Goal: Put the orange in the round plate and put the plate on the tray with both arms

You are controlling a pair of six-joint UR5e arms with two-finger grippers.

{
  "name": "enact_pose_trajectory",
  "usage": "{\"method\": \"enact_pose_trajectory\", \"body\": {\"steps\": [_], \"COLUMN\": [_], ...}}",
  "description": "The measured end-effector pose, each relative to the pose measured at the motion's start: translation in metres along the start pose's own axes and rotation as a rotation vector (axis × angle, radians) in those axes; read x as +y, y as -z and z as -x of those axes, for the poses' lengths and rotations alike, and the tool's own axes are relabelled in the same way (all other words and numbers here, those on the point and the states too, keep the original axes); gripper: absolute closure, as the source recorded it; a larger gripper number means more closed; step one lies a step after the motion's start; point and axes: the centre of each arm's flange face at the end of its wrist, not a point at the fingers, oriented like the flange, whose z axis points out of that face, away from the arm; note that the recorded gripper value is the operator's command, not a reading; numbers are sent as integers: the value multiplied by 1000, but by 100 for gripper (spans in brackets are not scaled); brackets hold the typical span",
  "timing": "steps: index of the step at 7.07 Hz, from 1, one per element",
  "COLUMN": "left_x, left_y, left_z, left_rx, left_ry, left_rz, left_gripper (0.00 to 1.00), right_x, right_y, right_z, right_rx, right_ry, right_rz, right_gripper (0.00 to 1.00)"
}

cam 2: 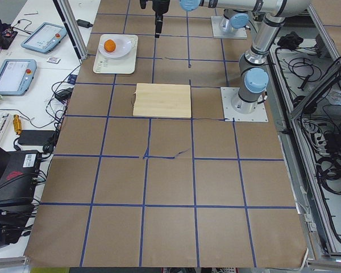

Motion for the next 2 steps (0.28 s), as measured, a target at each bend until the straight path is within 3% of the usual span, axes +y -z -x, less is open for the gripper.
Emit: {"method": "enact_pose_trajectory", "body": {"steps": [2], "left_x": [0], "left_y": [0], "left_z": [0], "left_rx": [0], "left_ry": [0], "left_rz": [0], "left_gripper": [0], "right_x": [-1], "right_y": [1], "right_z": [1], "right_rx": [-4], "right_ry": [0], "right_rz": [-4], "right_gripper": [0]}}
